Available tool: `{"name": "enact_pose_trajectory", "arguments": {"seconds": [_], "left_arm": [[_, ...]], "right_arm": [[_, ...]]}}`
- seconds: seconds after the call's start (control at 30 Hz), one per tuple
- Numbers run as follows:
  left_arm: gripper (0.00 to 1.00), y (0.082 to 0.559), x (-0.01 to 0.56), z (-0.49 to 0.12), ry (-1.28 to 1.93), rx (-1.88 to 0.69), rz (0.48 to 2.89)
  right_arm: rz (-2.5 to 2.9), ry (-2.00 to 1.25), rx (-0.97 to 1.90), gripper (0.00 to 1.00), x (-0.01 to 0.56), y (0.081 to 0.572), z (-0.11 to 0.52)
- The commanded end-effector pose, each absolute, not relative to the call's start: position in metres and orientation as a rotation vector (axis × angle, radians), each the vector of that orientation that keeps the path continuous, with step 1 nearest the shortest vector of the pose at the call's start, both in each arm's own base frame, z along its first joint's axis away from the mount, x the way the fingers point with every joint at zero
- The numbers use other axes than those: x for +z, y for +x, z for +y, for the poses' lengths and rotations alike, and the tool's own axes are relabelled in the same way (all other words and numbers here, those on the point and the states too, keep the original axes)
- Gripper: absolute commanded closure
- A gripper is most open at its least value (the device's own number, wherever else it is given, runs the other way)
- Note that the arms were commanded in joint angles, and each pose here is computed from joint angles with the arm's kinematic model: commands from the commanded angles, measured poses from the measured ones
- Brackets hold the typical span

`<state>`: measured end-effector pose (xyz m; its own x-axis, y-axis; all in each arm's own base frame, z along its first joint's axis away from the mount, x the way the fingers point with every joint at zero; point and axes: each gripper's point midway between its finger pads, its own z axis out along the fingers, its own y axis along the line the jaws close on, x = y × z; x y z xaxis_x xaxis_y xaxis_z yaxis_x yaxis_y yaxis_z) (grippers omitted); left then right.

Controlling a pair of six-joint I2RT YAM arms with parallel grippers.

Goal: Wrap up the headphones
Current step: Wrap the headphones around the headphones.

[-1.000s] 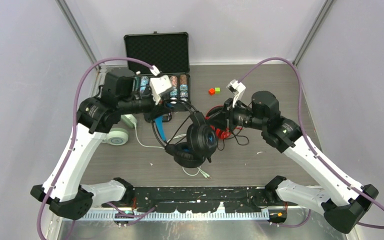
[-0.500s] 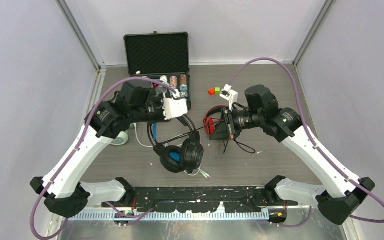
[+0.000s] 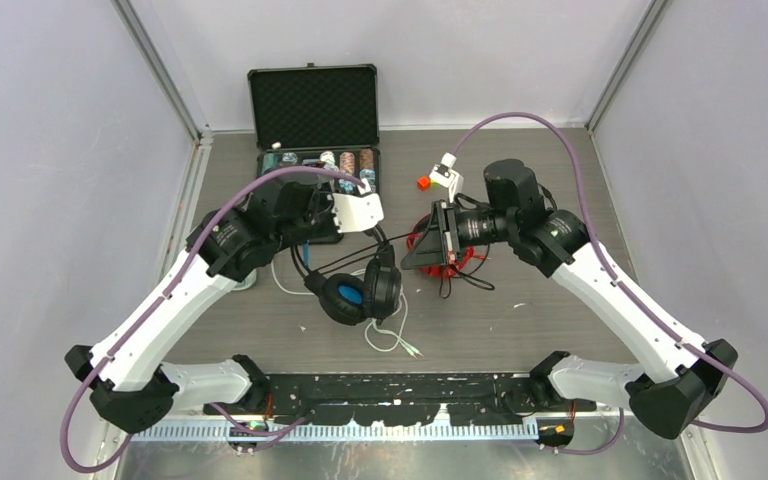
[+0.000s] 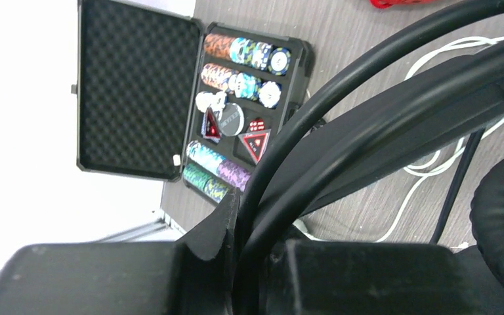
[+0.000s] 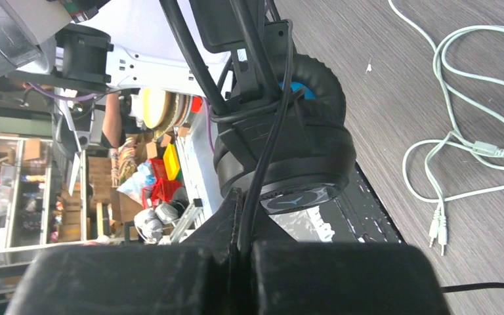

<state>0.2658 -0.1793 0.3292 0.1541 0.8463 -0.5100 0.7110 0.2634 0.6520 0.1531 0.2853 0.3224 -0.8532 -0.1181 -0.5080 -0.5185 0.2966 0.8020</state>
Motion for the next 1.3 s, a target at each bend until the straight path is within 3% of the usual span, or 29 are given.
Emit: {"name": "enact_pose_trajectory", "arguments": {"seconds": [0.0,0.2,0.43,0.9,1.13,1.27], "left_arm": [[1.0,0.276,0.325,-0.141,1.422,0.404,1.717],[1.0,0.281,0.326,-0.134,1.287,0.446,1.818],[1.0,0.282,0.332,-0.125,1.115,0.456,1.889],[1.0,0.283,0.323,-0.125,0.875,0.426,2.061],[1.0,0.285,0.339,-0.122,0.559,0.361,2.081],[1.0,0.287,0.352,-0.117,0.412,0.342,2.047]], "right_arm": [[2.059,-0.54,1.681,0.96,0.359,0.163,0.293],[1.955,-0.438,1.865,0.88,0.382,0.176,0.311],[1.983,-0.411,1.867,0.87,0.378,0.185,0.328],[1.951,-0.494,1.927,0.72,0.387,0.171,0.371],[1.948,-0.469,1.915,0.71,0.383,0.176,0.38],[1.959,-0.486,1.881,0.64,0.379,0.174,0.382]]}}
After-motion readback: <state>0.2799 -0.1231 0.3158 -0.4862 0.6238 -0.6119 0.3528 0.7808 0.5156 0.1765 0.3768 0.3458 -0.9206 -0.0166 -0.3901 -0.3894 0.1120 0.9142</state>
